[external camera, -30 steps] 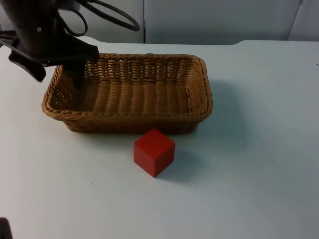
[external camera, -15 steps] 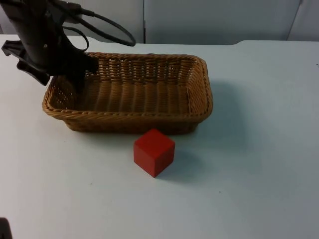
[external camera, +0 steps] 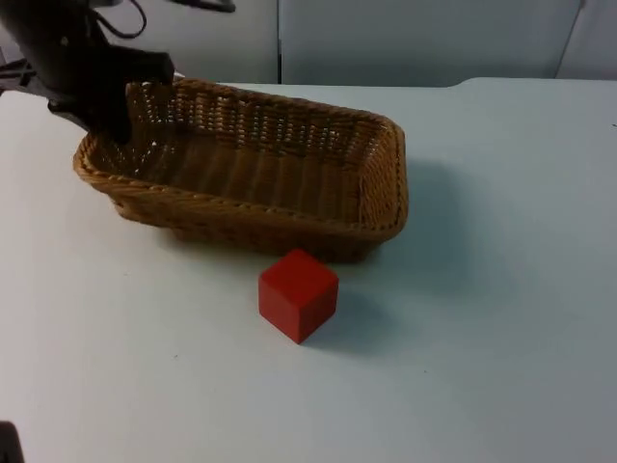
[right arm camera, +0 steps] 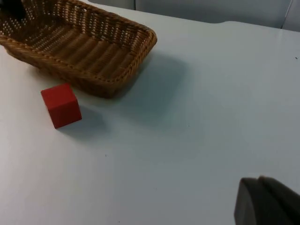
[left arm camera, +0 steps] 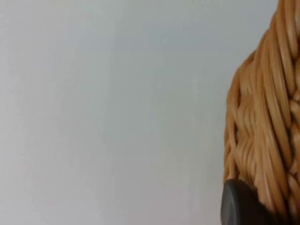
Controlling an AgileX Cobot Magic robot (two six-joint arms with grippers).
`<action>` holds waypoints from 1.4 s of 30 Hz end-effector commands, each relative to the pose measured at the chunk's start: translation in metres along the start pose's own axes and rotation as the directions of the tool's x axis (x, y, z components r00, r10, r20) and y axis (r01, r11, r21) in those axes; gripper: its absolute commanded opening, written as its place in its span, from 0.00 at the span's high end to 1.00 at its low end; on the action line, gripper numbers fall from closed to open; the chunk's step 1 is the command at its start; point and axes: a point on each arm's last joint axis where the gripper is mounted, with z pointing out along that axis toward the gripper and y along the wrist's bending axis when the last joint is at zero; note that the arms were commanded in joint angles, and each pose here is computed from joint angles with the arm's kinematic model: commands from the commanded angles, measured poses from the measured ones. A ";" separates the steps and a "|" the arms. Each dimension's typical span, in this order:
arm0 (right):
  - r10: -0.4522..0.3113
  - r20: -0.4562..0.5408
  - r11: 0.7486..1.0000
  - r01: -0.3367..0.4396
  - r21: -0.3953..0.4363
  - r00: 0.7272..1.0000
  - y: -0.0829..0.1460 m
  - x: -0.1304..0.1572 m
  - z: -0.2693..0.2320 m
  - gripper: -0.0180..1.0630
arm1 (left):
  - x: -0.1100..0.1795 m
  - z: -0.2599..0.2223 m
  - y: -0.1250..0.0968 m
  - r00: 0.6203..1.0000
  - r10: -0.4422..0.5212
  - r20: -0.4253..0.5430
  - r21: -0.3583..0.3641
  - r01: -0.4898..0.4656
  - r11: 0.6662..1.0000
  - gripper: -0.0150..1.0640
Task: Pick up the basket with the left hand and place the cube into the basket with the right hand.
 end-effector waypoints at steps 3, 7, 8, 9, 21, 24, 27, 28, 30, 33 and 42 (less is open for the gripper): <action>-0.004 0.003 1.000 0.004 0.001 1.000 0.000 0.000 0.000 0.99 | -0.011 -0.030 -0.013 1.000 -0.003 0.016 0.061 0.002 0.998 0.99; -0.004 0.003 1.000 0.004 0.001 1.000 0.000 0.000 0.000 0.99 | -0.023 -0.070 -0.025 0.998 -0.002 0.064 0.113 -0.005 0.994 0.99; -0.004 0.003 1.000 0.004 0.001 1.000 0.000 0.000 0.000 0.99 | -0.023 -0.070 -0.025 0.998 -0.002 0.064 0.113 -0.005 0.994 0.99; -0.004 0.003 1.000 0.004 0.001 1.000 0.000 0.000 0.000 0.99 | -0.023 -0.077 -0.027 0.998 -0.006 0.064 0.120 -0.002 0.993 0.99; -0.004 0.003 1.000 0.004 0.001 1.000 0.000 0.000 0.000 0.99 | -0.019 -0.105 -0.023 0.998 -0.068 0.007 0.283 0.064 0.957 0.99; -0.003 0.004 1.000 0.003 -0.001 1.000 0.000 0.000 0.000 0.99 | -0.020 -0.116 -0.018 0.996 -0.081 0.029 0.283 0.070 0.957 0.99; -0.003 0.004 1.000 0.003 -0.001 1.000 0.000 0.000 0.000 0.99 | -0.021 -0.129 -0.018 0.994 -0.084 0.064 0.283 0.063 0.957 0.99; -0.003 0.004 1.000 0.003 -0.001 1.000 0.000 0.000 0.000 0.99 | -0.021 -0.129 -0.018 0.994 -0.084 0.064 0.283 0.063 0.957 0.99; -0.003 0.004 1.000 0.003 -0.001 1.000 0.000 0.000 0.000 0.99 | -0.021 -0.135 -0.019 0.993 -0.087 0.081 0.291 0.060 0.955 0.99; -0.003 0.004 1.000 0.003 -0.001 1.000 0.000 0.000 0.000 0.99 | -0.020 -0.136 -0.021 0.994 -0.091 0.066 0.310 0.066 0.948 0.99; -0.003 0.004 1.000 0.003 -0.001 1.000 0.000 0.000 0.000 0.99 | -0.018 -0.136 -0.023 0.995 -0.089 0.041 0.327 0.071 0.942 0.99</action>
